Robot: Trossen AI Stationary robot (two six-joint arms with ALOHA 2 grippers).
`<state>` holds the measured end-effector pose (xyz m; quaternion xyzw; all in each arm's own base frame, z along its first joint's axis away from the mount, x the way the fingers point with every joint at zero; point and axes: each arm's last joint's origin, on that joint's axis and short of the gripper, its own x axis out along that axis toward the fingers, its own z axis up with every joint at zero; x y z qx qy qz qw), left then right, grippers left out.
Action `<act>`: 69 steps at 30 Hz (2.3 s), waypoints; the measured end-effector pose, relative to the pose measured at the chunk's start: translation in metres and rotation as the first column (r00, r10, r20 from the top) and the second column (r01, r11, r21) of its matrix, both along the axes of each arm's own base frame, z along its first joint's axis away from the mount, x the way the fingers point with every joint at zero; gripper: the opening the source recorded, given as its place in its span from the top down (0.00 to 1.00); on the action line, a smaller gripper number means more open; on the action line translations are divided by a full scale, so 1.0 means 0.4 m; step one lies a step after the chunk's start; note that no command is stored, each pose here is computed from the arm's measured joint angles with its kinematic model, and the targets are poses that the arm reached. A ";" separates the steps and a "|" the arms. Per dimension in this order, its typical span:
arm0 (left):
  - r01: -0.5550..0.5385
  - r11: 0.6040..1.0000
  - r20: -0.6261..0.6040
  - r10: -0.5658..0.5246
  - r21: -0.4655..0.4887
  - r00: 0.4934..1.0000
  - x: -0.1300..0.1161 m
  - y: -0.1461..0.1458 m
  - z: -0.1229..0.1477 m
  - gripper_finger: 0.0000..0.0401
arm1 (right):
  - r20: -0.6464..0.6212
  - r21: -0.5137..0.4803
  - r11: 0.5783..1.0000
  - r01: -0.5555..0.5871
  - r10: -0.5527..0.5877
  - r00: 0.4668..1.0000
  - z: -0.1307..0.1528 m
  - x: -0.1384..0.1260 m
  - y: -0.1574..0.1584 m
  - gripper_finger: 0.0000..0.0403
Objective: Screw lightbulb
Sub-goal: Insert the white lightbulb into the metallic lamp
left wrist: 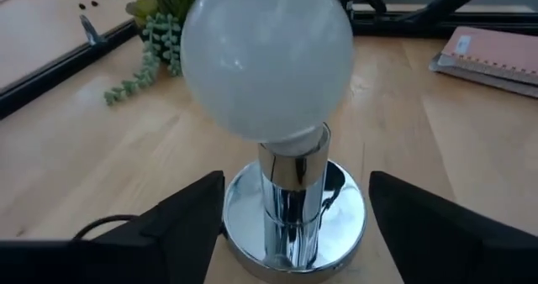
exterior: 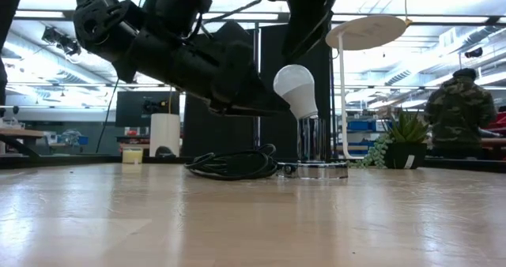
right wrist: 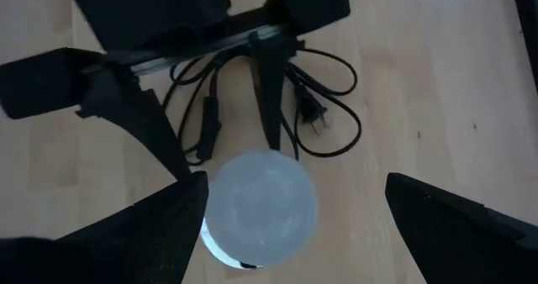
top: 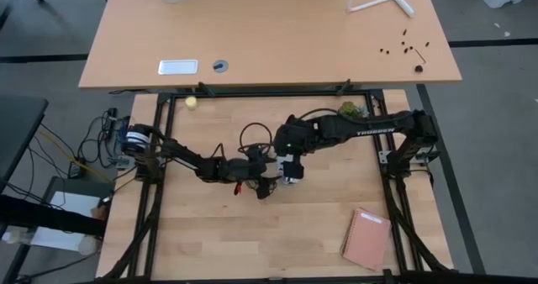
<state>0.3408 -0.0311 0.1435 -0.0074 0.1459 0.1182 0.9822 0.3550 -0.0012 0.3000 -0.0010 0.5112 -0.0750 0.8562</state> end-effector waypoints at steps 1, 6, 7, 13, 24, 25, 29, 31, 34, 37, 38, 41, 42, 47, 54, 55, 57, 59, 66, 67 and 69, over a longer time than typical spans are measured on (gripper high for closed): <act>0.000 1.000 0.005 0.000 0.002 1.000 -0.001 0.000 0.004 0.27 | 0.000 0.001 1.000 0.001 -0.001 1.000 0.000 0.000 -0.003 0.08; -0.009 0.999 0.018 0.008 0.033 1.000 -0.002 0.002 0.019 0.30 | 0.007 0.007 1.000 -0.006 0.006 1.000 0.001 0.002 -0.015 0.08; -0.012 0.999 0.018 0.012 0.037 1.000 -0.002 0.003 0.020 0.31 | 0.005 0.013 1.000 -0.013 0.013 1.000 0.001 0.002 -0.016 0.08; -0.015 0.998 0.011 0.014 0.067 1.000 -0.001 0.015 0.020 0.35 | 0.007 0.009 1.000 -0.023 0.023 1.000 0.001 0.002 -0.019 0.08; 0.013 0.996 0.000 -0.013 0.089 1.000 0.002 0.044 0.019 0.43 | 0.009 0.004 1.000 -0.023 0.023 1.000 0.001 0.003 -0.021 0.08; 0.020 0.996 0.001 -0.020 0.086 1.000 0.003 0.046 0.020 0.44 | 0.015 0.003 1.000 -0.023 0.023 1.000 0.001 0.004 -0.021 0.08; 0.026 0.996 0.002 -0.027 0.080 1.000 0.003 0.058 0.020 0.46 | 0.057 0.035 0.999 -0.022 0.020 0.998 0.006 0.012 -0.022 0.08; 0.033 0.996 0.002 -0.034 0.083 0.999 0.004 0.062 0.020 0.47 | 0.068 0.060 0.998 -0.009 0.005 0.998 0.007 0.014 -0.025 0.08; 0.055 0.994 0.007 -0.056 0.092 0.998 0.005 0.062 0.022 0.47 | 0.053 0.061 0.998 0.004 -0.008 0.999 0.005 0.011 -0.033 0.08; 0.062 0.994 0.023 -0.064 0.094 0.998 0.006 0.061 0.026 0.47 | 0.052 0.058 0.998 0.013 -0.016 0.999 0.005 0.010 -0.038 0.08; 0.063 0.993 0.025 -0.066 0.095 0.998 0.006 0.061 0.026 0.47 | 0.051 0.058 0.998 0.014 -0.017 0.999 0.005 0.010 -0.039 0.08; 0.068 0.992 0.036 -0.072 0.106 0.997 0.007 0.061 0.030 0.47 | 0.041 0.058 0.998 0.020 -0.022 0.999 0.003 0.008 -0.043 0.08; 0.070 0.991 0.038 -0.075 0.111 0.996 0.007 0.061 0.031 0.47 | 0.039 0.058 0.998 0.021 -0.023 0.999 0.003 0.007 -0.044 0.08; 0.098 0.989 0.052 -0.104 0.112 0.993 0.016 0.058 0.042 0.47 | 0.035 0.057 0.998 0.026 -0.028 0.999 0.003 0.006 -0.047 0.08; 0.105 0.988 0.063 -0.112 0.114 0.992 0.023 0.058 0.050 0.47 | -0.028 0.064 0.997 0.041 -0.039 0.999 -0.005 -0.008 -0.046 0.08; 0.109 0.988 0.061 -0.117 0.112 0.991 0.023 0.057 0.050 0.47 | -0.035 0.065 0.997 0.043 -0.041 0.999 -0.005 -0.009 -0.046 0.08; 0.112 0.987 0.060 -0.119 0.112 0.991 0.023 0.057 0.050 0.47 | -0.047 0.064 0.997 0.038 -0.035 0.998 -0.007 -0.012 -0.046 0.08; 0.112 0.987 0.060 -0.119 0.112 0.991 0.023 0.057 0.050 0.47 | -0.051 0.059 0.998 0.012 -0.009 0.999 -0.007 -0.012 -0.043 0.08; 0.109 0.988 0.057 -0.116 0.112 0.992 0.023 0.058 0.049 0.47 | -0.080 0.005 0.989 -0.145 0.145 0.986 -0.017 -0.005 -0.018 0.08; 0.108 0.988 0.057 -0.115 0.111 0.992 0.023 0.058 0.049 0.47 | -0.097 -0.001 0.986 -0.168 0.167 0.981 -0.026 -0.001 -0.015 0.08; 0.107 0.988 0.056 -0.114 0.110 0.992 0.023 0.058 0.048 0.47 | -0.151 0.009 0.979 -0.206 0.205 0.967 -0.055 0.008 -0.010 0.08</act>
